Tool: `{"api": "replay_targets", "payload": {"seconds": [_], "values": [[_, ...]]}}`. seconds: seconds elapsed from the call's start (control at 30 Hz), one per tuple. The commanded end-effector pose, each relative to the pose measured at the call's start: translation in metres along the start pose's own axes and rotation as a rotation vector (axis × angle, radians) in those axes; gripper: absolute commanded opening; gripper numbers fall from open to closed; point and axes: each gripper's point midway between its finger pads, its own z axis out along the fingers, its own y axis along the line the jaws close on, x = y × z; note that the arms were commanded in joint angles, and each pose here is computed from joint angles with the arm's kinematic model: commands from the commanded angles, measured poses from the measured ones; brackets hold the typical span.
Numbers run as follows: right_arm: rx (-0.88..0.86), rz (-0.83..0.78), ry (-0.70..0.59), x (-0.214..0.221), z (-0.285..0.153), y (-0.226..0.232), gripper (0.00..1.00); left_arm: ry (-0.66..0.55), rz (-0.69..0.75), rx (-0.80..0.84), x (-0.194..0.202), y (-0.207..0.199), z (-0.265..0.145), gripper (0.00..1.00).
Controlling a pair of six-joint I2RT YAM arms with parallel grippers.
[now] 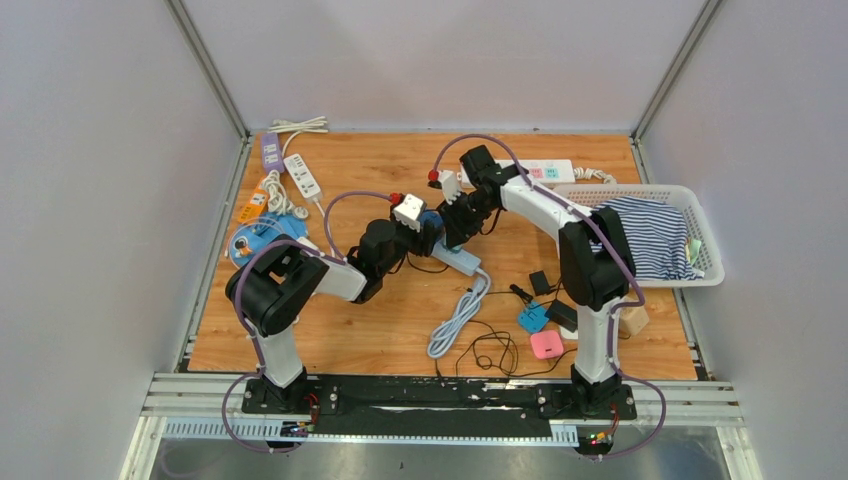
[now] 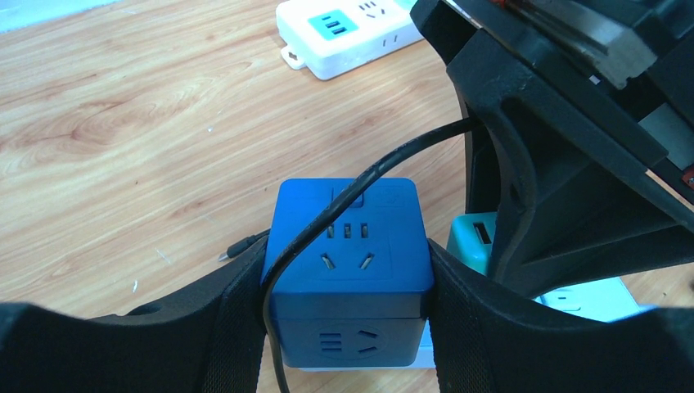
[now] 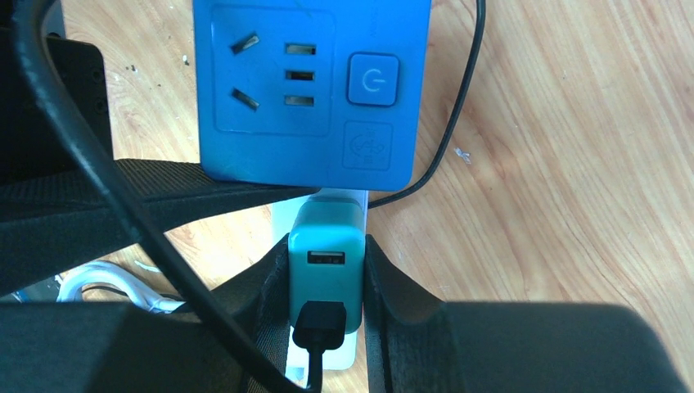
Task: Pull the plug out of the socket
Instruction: Remove the plug from the socket.
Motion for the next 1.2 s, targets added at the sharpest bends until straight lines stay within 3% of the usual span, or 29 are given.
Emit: {"api": "replay_targets", "payload": {"seconds": [0.0, 0.13, 0.23, 0.33, 0.4, 0.7, 0.83, 1.0, 1.07, 1.17], "values": [[-0.066, -0.121, -0.247, -0.069, -0.042, 0.021, 0.00, 0.114, 0.013, 0.123, 0.035, -0.030, -0.006, 0.00], [-0.342, -0.151, -0.306, -0.076, -0.047, 0.068, 0.00, 0.115, 0.012, 0.127, 0.036, -0.031, -0.005, 0.00], [-0.273, -0.156, -0.275, -0.075, -0.040, 0.062, 0.00, 0.115, 0.012, 0.125, 0.036, -0.030, -0.006, 0.00], [0.007, -0.121, -0.190, -0.069, -0.032, 0.020, 0.00, 0.114, 0.012, 0.127, 0.035, -0.031, -0.005, 0.00], [0.080, -0.095, -0.175, -0.067, -0.032, 0.007, 0.00, 0.115, 0.012, 0.128, 0.036, -0.031, -0.006, 0.00], [-0.272, -0.148, -0.271, -0.080, -0.041, 0.069, 0.00, 0.117, 0.012, 0.134, 0.037, -0.032, -0.005, 0.00], [-0.260, -0.175, -0.264, -0.082, -0.045, 0.074, 0.00, 0.116, 0.012, 0.133, 0.036, -0.032, -0.005, 0.00], [0.049, -0.140, -0.185, -0.074, -0.041, 0.022, 0.00, 0.116, 0.012, 0.134, 0.036, -0.032, -0.005, 0.00], [0.023, -0.138, -0.191, -0.074, -0.039, 0.025, 0.00, 0.115, 0.012, 0.133, 0.036, -0.032, -0.005, 0.00], [-0.229, -0.182, -0.246, -0.079, -0.041, 0.067, 0.00, 0.115, 0.012, 0.134, 0.036, -0.032, -0.005, 0.00]]}}
